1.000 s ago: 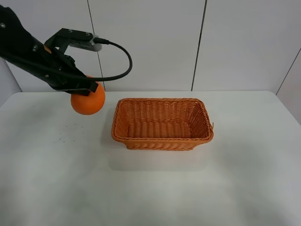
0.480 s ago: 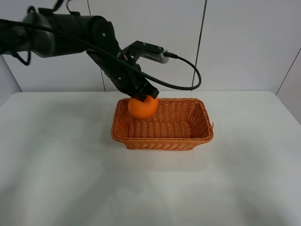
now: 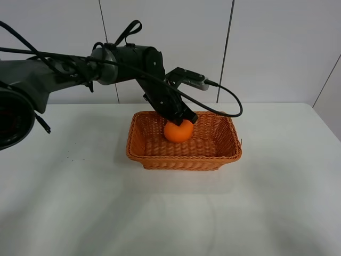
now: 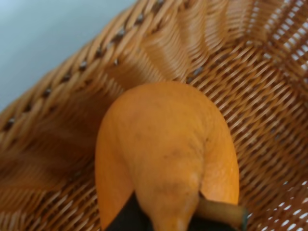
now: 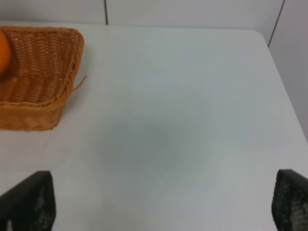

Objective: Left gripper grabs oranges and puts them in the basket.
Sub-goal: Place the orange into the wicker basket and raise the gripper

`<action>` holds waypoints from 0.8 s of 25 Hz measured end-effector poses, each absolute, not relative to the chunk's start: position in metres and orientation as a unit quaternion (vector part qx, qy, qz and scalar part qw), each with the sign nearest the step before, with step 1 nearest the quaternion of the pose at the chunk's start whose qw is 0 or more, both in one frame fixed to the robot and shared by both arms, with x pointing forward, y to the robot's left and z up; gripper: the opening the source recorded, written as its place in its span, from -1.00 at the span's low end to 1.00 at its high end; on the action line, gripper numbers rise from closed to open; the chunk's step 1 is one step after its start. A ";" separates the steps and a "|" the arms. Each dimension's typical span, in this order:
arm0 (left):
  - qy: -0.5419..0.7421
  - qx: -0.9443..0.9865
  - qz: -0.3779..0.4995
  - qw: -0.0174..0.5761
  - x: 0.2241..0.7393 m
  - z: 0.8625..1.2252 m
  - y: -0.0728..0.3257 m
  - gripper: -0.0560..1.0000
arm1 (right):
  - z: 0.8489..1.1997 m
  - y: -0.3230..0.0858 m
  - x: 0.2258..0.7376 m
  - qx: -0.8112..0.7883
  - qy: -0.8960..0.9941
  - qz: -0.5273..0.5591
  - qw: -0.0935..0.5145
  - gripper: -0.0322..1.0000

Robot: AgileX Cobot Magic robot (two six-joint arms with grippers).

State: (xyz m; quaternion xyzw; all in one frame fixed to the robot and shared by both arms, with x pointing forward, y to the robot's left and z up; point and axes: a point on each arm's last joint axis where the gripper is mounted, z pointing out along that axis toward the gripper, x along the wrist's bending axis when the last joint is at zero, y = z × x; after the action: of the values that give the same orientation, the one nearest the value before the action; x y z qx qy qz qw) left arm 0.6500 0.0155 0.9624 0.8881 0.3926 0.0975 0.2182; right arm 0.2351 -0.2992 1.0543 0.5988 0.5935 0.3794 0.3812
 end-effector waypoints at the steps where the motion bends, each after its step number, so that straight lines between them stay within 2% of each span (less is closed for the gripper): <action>1: 0.393 0.889 0.095 0.214 0.651 0.957 0.015 -0.65 | 1.054 -0.299 0.235 0.599 0.593 0.379 0.381 0.41; 10: 0.397 0.893 0.084 0.197 0.654 0.931 0.013 -0.65 | 1.054 -0.299 0.235 0.599 0.593 0.379 0.381 0.41; 20: 0.397 0.893 0.084 0.196 0.655 0.927 0.012 -0.65 | 1.054 -0.299 0.235 0.599 0.593 0.379 0.381 0.41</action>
State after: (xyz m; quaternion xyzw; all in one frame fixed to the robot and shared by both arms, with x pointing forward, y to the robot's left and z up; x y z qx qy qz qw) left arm 0.6547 0.0124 0.9268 0.8927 0.3969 0.0840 0.1961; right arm 0.2351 -0.2992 1.0543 0.5988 0.5935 0.3794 0.3812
